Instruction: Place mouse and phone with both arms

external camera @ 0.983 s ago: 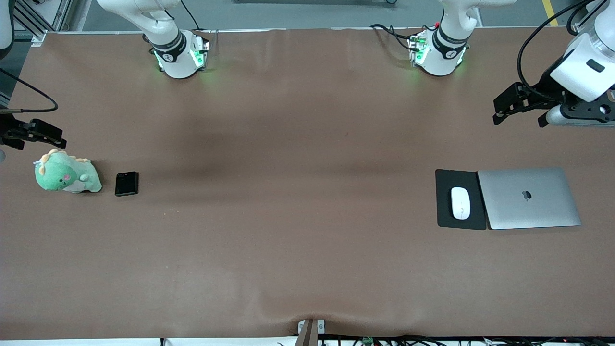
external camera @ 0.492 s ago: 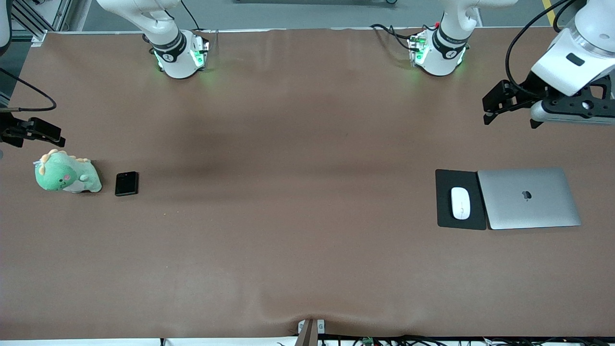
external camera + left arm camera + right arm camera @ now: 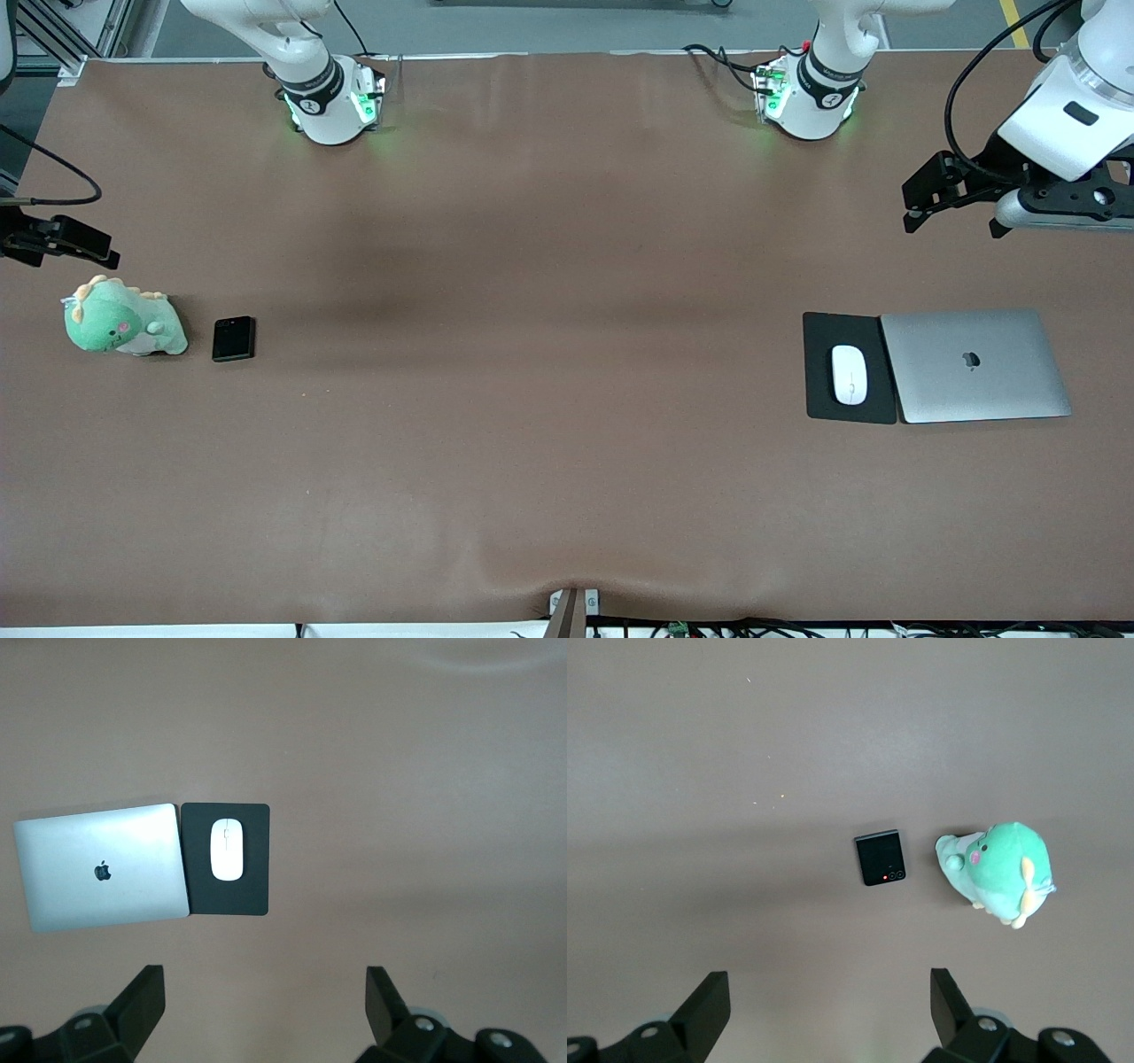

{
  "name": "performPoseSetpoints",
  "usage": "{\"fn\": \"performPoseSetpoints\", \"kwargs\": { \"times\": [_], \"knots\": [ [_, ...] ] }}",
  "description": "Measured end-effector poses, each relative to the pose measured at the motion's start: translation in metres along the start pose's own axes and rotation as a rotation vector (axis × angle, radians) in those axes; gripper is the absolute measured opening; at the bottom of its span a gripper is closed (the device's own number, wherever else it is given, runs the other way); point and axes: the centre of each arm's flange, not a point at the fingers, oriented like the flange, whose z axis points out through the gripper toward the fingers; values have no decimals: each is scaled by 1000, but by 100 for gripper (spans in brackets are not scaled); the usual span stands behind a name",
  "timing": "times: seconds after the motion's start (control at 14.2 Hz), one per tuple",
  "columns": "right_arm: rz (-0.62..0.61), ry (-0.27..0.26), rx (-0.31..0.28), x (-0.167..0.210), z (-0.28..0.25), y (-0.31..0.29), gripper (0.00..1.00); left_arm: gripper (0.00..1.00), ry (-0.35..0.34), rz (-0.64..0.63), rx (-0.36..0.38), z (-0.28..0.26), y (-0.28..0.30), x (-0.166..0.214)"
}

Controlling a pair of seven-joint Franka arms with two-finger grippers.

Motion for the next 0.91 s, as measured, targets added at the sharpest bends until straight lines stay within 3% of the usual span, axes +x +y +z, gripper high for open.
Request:
{"fn": "performPoseSetpoints", "kwargs": {
  "times": [0.91],
  "knots": [
    [47,67,3,-10,-35,-6,100,100,-9,-19,2,4,-10,2]
  ]
}}
